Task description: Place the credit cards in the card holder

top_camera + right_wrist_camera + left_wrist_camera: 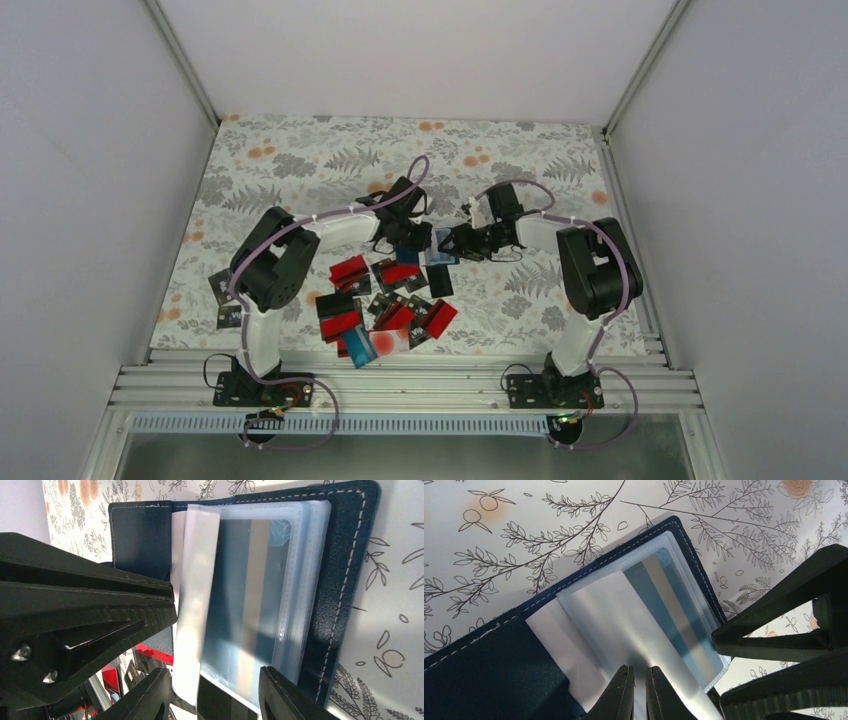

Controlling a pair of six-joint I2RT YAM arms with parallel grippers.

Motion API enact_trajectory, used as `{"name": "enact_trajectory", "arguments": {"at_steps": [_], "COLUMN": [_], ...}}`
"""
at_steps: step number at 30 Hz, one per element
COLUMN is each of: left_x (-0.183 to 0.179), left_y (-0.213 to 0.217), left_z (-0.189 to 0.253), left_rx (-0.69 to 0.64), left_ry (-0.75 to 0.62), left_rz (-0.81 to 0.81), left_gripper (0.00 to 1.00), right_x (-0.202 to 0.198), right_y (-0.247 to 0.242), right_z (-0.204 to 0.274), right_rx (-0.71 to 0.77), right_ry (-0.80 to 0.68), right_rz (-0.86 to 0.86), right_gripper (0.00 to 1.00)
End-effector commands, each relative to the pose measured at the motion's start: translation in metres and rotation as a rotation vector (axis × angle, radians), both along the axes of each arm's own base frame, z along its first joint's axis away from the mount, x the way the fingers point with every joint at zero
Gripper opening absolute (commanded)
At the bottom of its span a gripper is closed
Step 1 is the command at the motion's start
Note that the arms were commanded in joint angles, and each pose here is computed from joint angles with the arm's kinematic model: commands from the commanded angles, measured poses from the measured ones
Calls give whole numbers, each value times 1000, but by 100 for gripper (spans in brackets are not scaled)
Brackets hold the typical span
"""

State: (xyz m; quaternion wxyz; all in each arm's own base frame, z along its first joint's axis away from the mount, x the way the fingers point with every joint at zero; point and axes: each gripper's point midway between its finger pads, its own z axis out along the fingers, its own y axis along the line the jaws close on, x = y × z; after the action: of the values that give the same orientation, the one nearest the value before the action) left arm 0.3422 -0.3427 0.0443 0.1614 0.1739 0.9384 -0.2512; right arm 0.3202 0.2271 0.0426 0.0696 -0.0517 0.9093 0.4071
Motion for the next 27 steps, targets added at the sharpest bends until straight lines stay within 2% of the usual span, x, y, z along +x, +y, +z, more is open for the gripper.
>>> {"name": "enact_trajectory", "arguments": {"at_steps": [1,17,22,27], "left_x": [-4,-9,-11,-11], "left_y": [1,22,24,21], "left_z": [-23,-61,-69,-68], "left_rx": [31,147,158,143], "left_ry": [16,37,50,50], "left_rz": [-19,1,5,1], "left_gripper": [7,2,2,2], "right_x": [1,8,9,3], "right_y": [1,-13,-12,-2], "right_z": [-6,-11,-3,-7], "right_rx": [-15,-113,-104,-32], "right_ry": [-7,-26,-47,-8], "right_rz": [1,-53,-57,-26], "right_gripper": [46,47,49,49]}}
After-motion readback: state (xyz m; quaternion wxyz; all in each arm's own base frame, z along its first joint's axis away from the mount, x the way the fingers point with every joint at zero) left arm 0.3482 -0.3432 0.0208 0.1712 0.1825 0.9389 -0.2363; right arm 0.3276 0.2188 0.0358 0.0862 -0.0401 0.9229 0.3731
